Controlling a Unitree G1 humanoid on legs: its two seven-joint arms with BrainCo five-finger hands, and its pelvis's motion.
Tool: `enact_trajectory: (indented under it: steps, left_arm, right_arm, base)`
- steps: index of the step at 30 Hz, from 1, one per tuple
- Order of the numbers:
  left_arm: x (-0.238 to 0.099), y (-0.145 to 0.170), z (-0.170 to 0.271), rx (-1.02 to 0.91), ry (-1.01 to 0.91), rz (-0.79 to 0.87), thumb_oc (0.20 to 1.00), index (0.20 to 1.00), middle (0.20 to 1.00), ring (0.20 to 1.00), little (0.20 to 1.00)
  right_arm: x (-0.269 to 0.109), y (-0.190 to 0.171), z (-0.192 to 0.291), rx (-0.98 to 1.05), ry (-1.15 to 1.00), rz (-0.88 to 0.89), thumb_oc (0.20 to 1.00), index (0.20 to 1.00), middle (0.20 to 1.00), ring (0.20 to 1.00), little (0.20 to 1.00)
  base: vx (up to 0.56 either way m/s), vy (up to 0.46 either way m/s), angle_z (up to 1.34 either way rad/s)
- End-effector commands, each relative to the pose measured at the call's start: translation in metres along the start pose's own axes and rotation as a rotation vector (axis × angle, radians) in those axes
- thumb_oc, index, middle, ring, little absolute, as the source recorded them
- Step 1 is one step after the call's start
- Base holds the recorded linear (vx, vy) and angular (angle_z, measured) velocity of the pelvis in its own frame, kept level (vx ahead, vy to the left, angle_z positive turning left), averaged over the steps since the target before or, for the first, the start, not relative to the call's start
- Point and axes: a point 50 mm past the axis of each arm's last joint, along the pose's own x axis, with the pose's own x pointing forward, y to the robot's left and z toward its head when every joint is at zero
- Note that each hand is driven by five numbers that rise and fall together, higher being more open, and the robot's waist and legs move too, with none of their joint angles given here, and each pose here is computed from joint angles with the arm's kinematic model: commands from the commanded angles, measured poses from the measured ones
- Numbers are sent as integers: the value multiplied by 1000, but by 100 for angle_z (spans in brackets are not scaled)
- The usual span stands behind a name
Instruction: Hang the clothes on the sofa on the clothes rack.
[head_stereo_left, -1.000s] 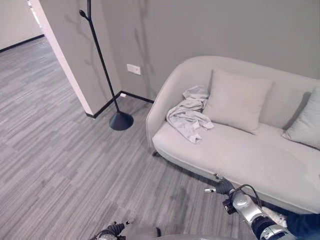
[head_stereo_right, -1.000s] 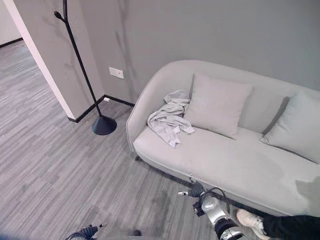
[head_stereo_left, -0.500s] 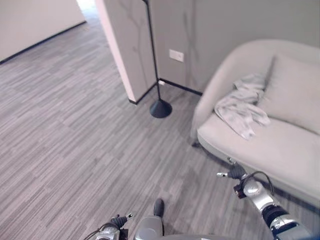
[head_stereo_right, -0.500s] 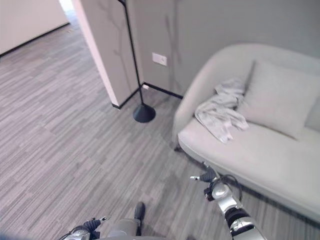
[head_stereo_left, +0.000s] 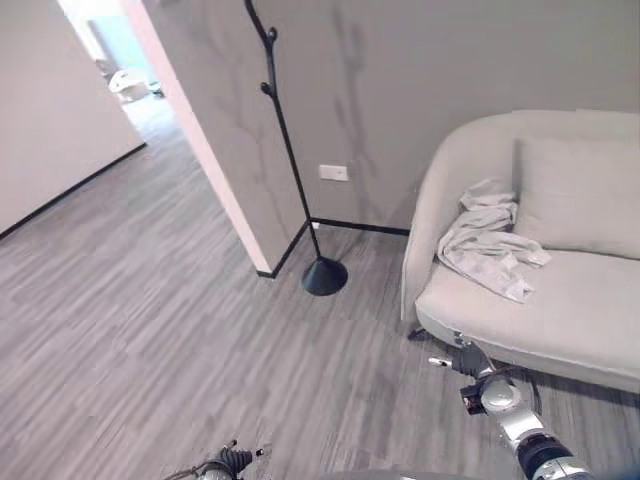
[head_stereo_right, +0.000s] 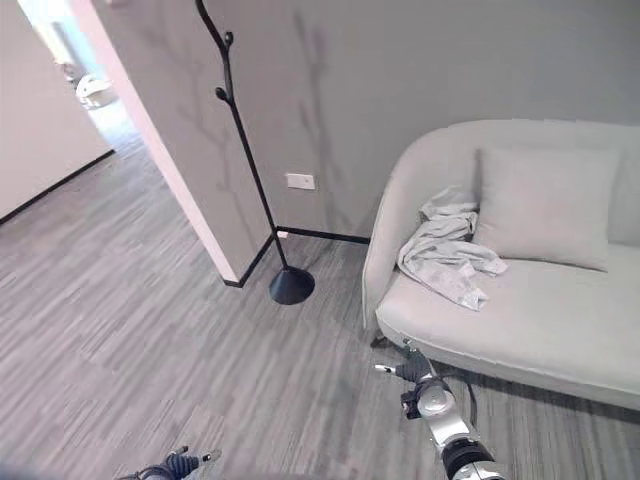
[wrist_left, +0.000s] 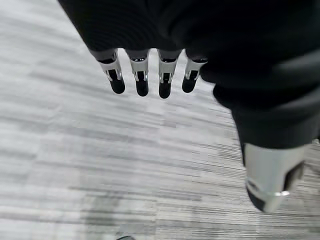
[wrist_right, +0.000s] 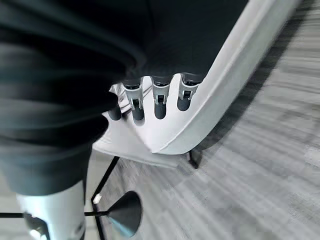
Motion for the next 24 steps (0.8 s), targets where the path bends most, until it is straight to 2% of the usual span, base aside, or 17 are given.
enact_trajectory:
  steps: [1,4,8,12,13,17,20,21,24]
  left_arm:
    - [2,-7,18,-15,-31,-9,1000,1000,1000,1000,1000]
    - [2,-10,37,76,-103,-27,1000,1000,1000,1000,1000]
    - [3,-7,57,119,-166,-18,1000,1000,1000,1000,1000]
    - [4,3,54,40,-138,13,1000,1000,1000,1000,1000]
    - [4,6,41,-7,-94,25,1000,1000,1000,1000,1000]
    - [3,-1,30,-44,-63,10,1000,1000,1000,1000,1000]
    - [3,-4,40,-48,-99,-1,1000,1000,1000,1000,1000]
    - [2,-8,53,-37,-151,-16,1000,1000,1000,1000,1000]
    - [1,-8,63,-4,-199,-14,1000,1000,1000,1000,1000]
  right_arm:
    - [9,-43,44,-47,-163,-119,1000,1000,1000,1000,1000]
    - [10,-49,50,-46,-185,-150,1000,1000,1000,1000,1000]
    - [12,-51,54,-35,-188,-169,1000,1000,1000,1000,1000]
    - [17,-50,71,-55,-225,-161,1000,1000,1000,1000,1000]
    - [16,-52,73,-88,-239,-158,1000,1000,1000,1000,1000]
    - [15,-58,70,-158,-239,-159,1000,1000,1000,1000,1000]
    - [16,-64,67,-173,-221,-180,1000,1000,1000,1000,1000]
    - [16,-77,63,-188,-198,-222,1000,1000,1000,1000,1000]
    - [19,-74,73,-191,-215,-219,1000,1000,1000,1000,1000]
  base:
    - [343,-158,0]
    - [229,-179,-56]
    - [160,-236,49]
    - [271,-443,36]
    - [352,-607,11]
    - [263,-506,-5]
    - [196,-355,-22]
    - [293,-598,-9]
    - [198,-392,4]
